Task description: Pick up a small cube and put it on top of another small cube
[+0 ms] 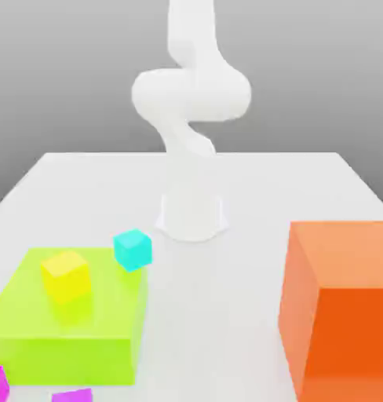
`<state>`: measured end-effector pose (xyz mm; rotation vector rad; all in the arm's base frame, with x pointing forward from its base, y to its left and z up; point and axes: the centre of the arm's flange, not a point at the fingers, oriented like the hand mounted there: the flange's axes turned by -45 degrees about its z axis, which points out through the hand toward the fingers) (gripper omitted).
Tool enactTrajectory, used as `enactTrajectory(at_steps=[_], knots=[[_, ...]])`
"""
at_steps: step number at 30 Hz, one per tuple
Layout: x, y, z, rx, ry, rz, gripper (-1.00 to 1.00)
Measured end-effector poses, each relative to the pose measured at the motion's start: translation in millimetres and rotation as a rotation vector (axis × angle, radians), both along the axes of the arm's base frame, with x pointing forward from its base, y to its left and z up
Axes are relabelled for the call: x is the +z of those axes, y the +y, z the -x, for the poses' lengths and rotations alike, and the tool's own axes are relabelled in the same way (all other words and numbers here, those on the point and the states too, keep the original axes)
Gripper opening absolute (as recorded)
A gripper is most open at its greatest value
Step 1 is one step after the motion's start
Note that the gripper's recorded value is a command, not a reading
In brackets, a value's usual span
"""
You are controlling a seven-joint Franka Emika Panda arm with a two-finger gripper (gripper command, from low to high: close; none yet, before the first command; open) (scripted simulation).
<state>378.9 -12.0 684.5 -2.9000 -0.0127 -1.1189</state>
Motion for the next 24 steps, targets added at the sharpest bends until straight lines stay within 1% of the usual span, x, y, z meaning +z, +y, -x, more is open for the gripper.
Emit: enactTrajectory(at_steps=[6, 12, 18, 24], knots=[[-76, -27, -71, 0.062, 0.148, -0.032, 0.0], [-165, -50, -124, 0.103, 0.286, -0.046, 0.0], [-260, -75, -158, 0.126, 0.418, -0.037, 0.0], [-357, -101, -172, 0.144, 0.546, -0.002, 0.0]])
